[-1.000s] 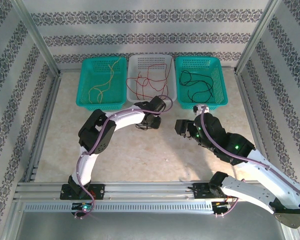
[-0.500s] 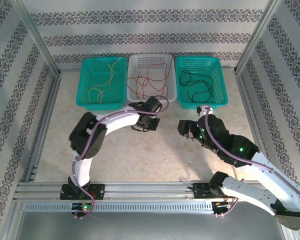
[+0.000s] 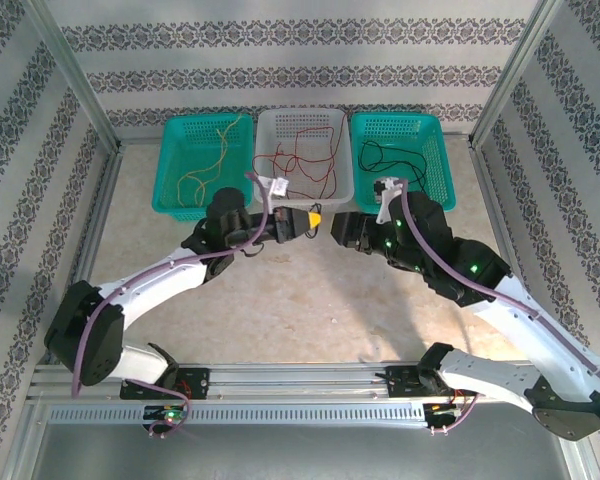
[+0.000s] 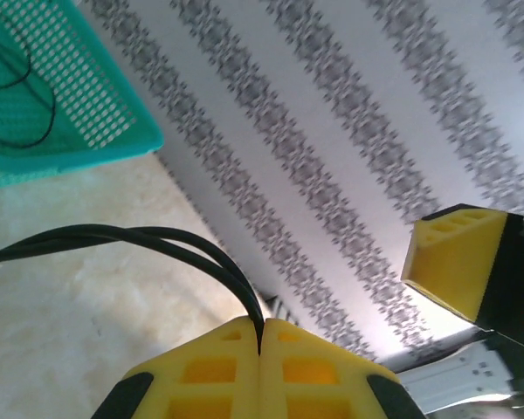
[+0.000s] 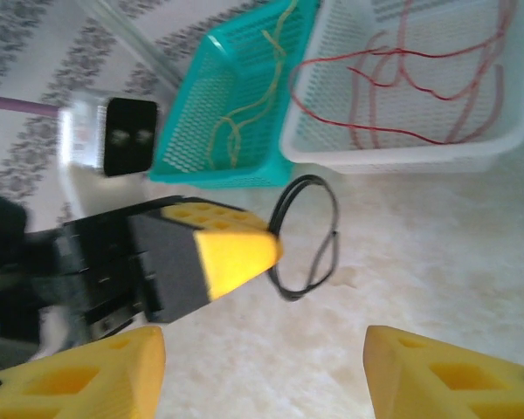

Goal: Untangle the cables

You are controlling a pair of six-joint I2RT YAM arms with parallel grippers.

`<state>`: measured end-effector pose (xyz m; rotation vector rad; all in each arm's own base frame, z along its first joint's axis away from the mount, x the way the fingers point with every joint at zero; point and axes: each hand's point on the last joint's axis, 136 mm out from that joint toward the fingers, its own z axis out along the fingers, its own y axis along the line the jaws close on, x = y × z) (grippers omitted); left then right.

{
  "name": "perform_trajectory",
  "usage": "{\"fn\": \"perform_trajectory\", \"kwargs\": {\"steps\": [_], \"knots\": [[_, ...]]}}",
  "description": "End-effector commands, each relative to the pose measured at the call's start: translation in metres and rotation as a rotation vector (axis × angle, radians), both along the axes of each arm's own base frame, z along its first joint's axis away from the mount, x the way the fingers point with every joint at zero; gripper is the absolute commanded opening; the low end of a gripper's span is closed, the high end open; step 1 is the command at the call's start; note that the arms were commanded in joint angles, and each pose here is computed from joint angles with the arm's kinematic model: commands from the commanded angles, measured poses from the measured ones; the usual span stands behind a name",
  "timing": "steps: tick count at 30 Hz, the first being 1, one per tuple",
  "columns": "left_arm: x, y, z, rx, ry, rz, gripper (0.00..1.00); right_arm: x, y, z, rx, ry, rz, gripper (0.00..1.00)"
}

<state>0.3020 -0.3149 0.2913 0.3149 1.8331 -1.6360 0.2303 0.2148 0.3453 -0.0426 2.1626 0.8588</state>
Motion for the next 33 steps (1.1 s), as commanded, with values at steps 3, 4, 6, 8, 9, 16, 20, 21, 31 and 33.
{"fn": "perform_trajectory", "kwargs": {"steps": [3, 4, 6, 8, 9, 16, 20, 21, 31, 33], "knots": [[-0.026, 0.030, 0.084, -0.377, -0.124, -0.190, 0.00, 0.000, 0.018, 0.039, 0.112, -0.033, 0.090, 0.63], [-0.026, 0.030, 0.086, -0.374, -0.121, -0.200, 0.00, 0.003, 0.019, 0.038, 0.110, -0.025, 0.086, 0.63], [-0.028, 0.034, 0.093, -0.387, -0.133, -0.185, 0.00, 0.007, 0.019, 0.034, 0.103, -0.017, 0.083, 0.63], [-0.018, 0.043, 0.098, -0.415, -0.099, -0.113, 0.00, 0.011, 0.017, 0.025, 0.084, -0.007, 0.069, 0.63], [-0.015, 0.048, 0.102, -0.435, -0.093, -0.086, 0.00, 0.013, 0.016, 0.020, 0.076, -0.003, 0.063, 0.63], [-0.049, 0.052, 0.157, -0.503, -0.209, -0.180, 0.00, 0.037, 0.007, -0.010, 0.297, 0.136, 0.030, 0.62], [-0.069, 0.058, 0.177, -0.513, -0.287, -0.205, 0.00, 0.044, 0.019, 0.002, 0.375, 0.153, 0.070, 0.62], [-0.072, 0.059, 0.179, -0.514, -0.301, -0.205, 0.00, 0.044, 0.025, 0.004, 0.398, 0.161, 0.085, 0.62], [-0.082, 0.060, 0.182, -0.508, -0.358, -0.208, 0.00, 0.034, 0.065, 0.012, 0.605, 0.175, 0.111, 0.56], [-0.083, 0.059, 0.182, -0.506, -0.362, -0.212, 0.00, 0.031, 0.069, 0.019, 0.640, 0.154, 0.109, 0.55]]}}
